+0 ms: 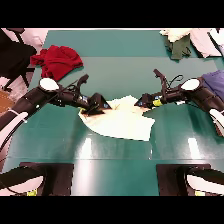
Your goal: Fold the shirts.
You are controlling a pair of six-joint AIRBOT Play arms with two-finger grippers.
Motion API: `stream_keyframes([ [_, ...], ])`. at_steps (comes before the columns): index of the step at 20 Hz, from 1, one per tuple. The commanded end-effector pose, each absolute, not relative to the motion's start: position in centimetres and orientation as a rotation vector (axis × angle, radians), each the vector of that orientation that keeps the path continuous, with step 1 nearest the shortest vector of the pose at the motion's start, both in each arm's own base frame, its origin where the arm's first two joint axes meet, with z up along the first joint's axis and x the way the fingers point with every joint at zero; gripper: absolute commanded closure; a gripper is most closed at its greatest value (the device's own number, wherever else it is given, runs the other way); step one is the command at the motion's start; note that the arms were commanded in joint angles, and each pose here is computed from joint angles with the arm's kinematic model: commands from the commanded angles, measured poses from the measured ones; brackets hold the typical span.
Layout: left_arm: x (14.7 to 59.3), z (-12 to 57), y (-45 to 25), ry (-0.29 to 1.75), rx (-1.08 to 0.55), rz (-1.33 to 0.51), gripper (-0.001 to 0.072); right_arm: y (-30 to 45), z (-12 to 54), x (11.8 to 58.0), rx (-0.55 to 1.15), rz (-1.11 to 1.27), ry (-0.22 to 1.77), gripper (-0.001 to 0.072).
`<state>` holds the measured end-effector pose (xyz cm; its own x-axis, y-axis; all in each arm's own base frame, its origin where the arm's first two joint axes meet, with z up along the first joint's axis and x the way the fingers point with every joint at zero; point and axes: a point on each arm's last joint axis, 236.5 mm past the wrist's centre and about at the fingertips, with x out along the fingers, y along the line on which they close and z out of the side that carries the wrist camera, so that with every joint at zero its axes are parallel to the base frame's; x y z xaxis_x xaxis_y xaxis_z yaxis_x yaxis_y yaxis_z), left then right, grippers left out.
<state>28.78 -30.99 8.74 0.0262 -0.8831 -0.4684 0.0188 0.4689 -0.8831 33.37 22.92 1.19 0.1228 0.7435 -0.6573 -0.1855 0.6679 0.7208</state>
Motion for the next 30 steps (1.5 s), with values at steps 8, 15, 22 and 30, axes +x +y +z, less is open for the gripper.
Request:
stream_keyframes([
  [8, 24.7, 7.7, -39.4, 1.114, 0.062, -1.067, 0.0206, 24.5, 1.4, 33.4, 0.540, 0.732, 1.253, 0.0686],
  [15, 26.7, -0.6, -40.8, 1.002, 0.597, -0.901, 0.0208, 18.0, 1.6, 35.9, 0.660, 0.615, 1.241, 0.0686],
  [22, 34.4, 7.3, -43.5, 0.649, 0.523, -0.820, 0.0206, 17.6, 1.5, 35.4, 0.643, 0.637, 1.258, 0.0687],
  [30, 30.8, -0.9, -43.0, 0.922, 0.632, -0.911, 0.0207, 19.6, 1.4, 34.5, 0.607, 0.677, 1.272, 0.0686],
])
